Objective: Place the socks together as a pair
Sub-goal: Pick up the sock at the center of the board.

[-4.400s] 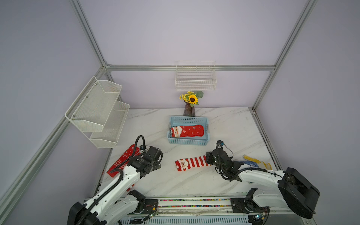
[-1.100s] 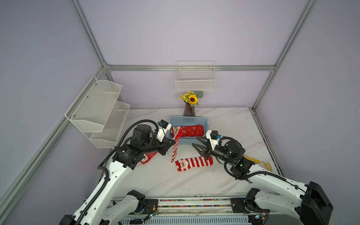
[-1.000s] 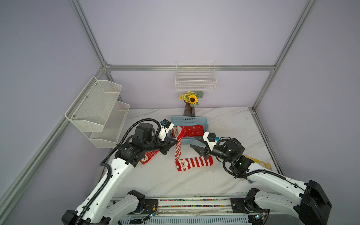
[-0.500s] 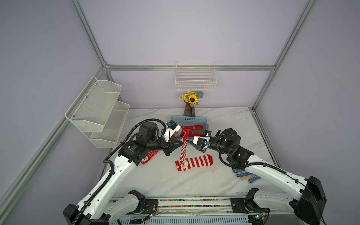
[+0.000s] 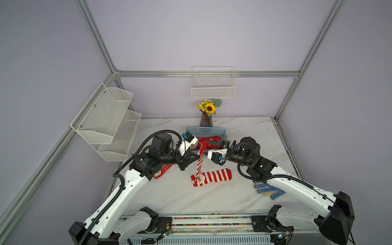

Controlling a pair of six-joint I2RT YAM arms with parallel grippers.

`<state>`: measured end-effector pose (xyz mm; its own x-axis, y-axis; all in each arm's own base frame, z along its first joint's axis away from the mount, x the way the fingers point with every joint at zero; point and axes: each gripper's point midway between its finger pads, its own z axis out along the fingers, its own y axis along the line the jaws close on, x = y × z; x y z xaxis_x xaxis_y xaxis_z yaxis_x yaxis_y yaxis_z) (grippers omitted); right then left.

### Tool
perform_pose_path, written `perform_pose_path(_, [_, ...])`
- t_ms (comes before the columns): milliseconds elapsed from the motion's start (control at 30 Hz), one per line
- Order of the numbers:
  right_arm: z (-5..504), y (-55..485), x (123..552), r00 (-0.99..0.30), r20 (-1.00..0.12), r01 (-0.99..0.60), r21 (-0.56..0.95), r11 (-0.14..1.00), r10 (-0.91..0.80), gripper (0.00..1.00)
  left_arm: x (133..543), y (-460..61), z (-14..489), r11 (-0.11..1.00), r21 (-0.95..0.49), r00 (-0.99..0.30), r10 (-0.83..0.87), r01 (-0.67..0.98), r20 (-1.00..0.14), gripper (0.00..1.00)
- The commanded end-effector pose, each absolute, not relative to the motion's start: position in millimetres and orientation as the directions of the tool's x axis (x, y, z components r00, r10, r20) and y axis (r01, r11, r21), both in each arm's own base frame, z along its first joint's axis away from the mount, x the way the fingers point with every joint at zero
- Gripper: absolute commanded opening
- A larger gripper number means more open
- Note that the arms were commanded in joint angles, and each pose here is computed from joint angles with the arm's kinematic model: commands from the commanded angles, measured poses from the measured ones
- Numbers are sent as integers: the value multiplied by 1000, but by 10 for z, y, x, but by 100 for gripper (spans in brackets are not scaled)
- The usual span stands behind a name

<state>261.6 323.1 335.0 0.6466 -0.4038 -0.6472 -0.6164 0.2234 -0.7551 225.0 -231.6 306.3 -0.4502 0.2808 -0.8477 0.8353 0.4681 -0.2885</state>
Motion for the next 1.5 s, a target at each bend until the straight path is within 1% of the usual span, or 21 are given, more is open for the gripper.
perform_pose_path(0, [3462, 3219, 2642, 680, -602, -568, -793, 219, -418, 58, 2250, -2330, 3191, 457, -240, -397, 286, 856, -872, 0])
perform_pose_path(100, [3509, 3203, 2662, 689, -584, -546, -808, 223, -429, 58, 2253, -2330, 3169, 462, -241, -402, 291, 854, -868, 0])
perform_pose_path(233, [3443, 3236, 2634, 689, -580, -569, -804, 171, -434, 58, 2243, -2334, 3178, 462, -240, -402, 293, 854, -867, 0])
perform_pose_path(467, [3438, 3251, 2629, 696, -566, -567, -811, 145, -442, 58, 2244, -2282, 3100, 490, -213, -407, 332, 845, -851, 0])
perform_pose_path(633, [3340, 3319, 2595, 696, -569, -597, -798, 89, -438, 56, 2228, -2277, 3110, 485, -201, -398, 347, 851, -849, 0])
perform_pose_path(733, [3321, 3363, 2590, 688, -583, -614, -785, 82, -433, 51, 2215, -2280, 3101, 479, -203, -400, 355, 854, -845, 0])
perform_pose_path(900, [3231, 3463, 2522, 664, -613, -664, -747, 39, -429, 40, 2189, -2273, 3110, 473, -198, -392, 356, 858, -849, 0])
perform_pose_path(1133, [3095, 3526, 2433, 664, -601, -671, -742, 0, -445, 37, 2164, -2242, 3073, 478, -186, -386, 362, 858, -848, 0])
perform_pose_path(1200, [3071, 3539, 2410, 660, -604, -678, -735, -7, -446, 26, 2166, -2219, 3048, 489, -177, -386, 368, 854, -846, 0])
perform_pose_path(1267, [3066, 3541, 2424, 650, -609, -685, -729, -2, -455, 8, 2182, -2192, 3036, 504, -164, -383, 370, 848, -846, 0])
perform_pose_path(1300, [3056, 3538, 2434, 643, -611, -689, -725, 1, -463, 3, 2197, -2179, 3035, 515, -158, -384, 369, 843, -847, 0])
perform_pose_path(1333, [3057, 3535, 2454, 631, -617, -695, -719, 11, -470, 0, 2217, -2163, 3030, 529, -153, -387, 366, 835, -846, 0])
perform_pose_path(1433, [3075, 3519, 2485, 577, -660, -728, -682, 62, -481, 0, 2318, -2104, 2992, 588, -143, -407, 345, 796, -846, 0])
perform_pose_path(1467, [3081, 3519, 2492, 552, -681, -743, -664, 87, -482, 0, 2368, -2074, 2956, 618, -140, -419, 334, 774, -844, 5])
